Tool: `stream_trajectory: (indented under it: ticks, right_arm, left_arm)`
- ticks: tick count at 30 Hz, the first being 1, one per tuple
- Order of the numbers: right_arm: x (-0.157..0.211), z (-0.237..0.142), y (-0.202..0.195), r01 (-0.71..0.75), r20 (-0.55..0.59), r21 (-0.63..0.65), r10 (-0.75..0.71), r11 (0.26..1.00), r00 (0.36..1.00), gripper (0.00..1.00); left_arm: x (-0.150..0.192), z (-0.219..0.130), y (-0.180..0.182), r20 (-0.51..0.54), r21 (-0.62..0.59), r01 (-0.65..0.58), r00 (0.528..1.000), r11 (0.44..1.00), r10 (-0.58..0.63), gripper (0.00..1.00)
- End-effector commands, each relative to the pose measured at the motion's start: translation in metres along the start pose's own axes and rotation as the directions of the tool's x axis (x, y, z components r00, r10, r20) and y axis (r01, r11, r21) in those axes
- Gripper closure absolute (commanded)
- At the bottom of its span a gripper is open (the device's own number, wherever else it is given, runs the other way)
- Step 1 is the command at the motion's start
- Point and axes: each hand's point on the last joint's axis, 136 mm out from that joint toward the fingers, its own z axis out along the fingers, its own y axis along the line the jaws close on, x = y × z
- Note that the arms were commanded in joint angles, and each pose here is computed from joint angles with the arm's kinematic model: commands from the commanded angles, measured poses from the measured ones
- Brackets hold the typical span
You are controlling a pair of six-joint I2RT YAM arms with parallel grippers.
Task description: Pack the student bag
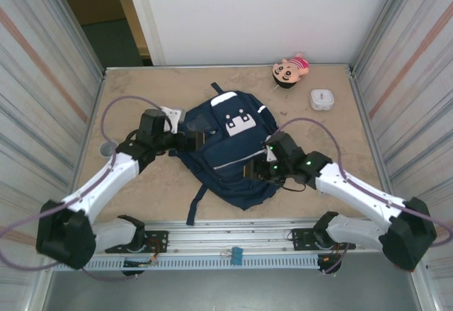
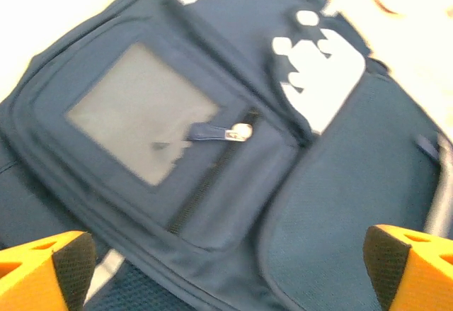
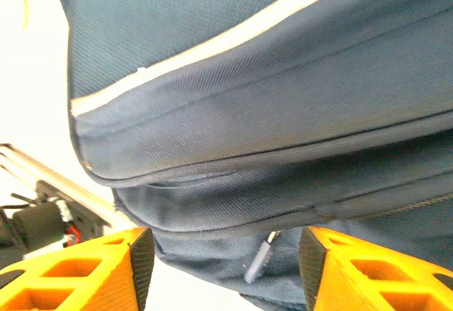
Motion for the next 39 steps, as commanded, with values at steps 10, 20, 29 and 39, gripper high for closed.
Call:
stream_trajectory:
  ticks: [10,20,29,39]
  right_arm:
    - [-0.026,-0.049,-0.018,-0.050,0.119,-0.124,0.065,0.991,0.991,0.43]
    - [-0.026,-0.043,-0.021,-0.042,0.111,-0.126,0.057,0.991,0.992,0.44]
    - [-0.021,-0.048,-0.036,-0.011,0.167,-0.014,0.013,1.000,0.986,0.47]
    - [-0.016,-0.029,-0.007,0.154,0.241,0.012,-0.152,0.988,0.959,0.46]
  left_arm:
    - [0.071,0.006,-0.141,0.002,0.357,-0.721,0.636,0.593,0.772,0.05]
    - [0.072,0.074,-0.132,-0.158,0.270,-0.720,0.622,0.640,0.767,0.08]
    - [0.044,0.061,-0.143,-0.078,0.220,-0.661,0.721,0.717,0.688,0.99]
    - [-0.002,0.024,-0.157,0.053,0.267,-0.509,0.855,0.818,0.515,1.00]
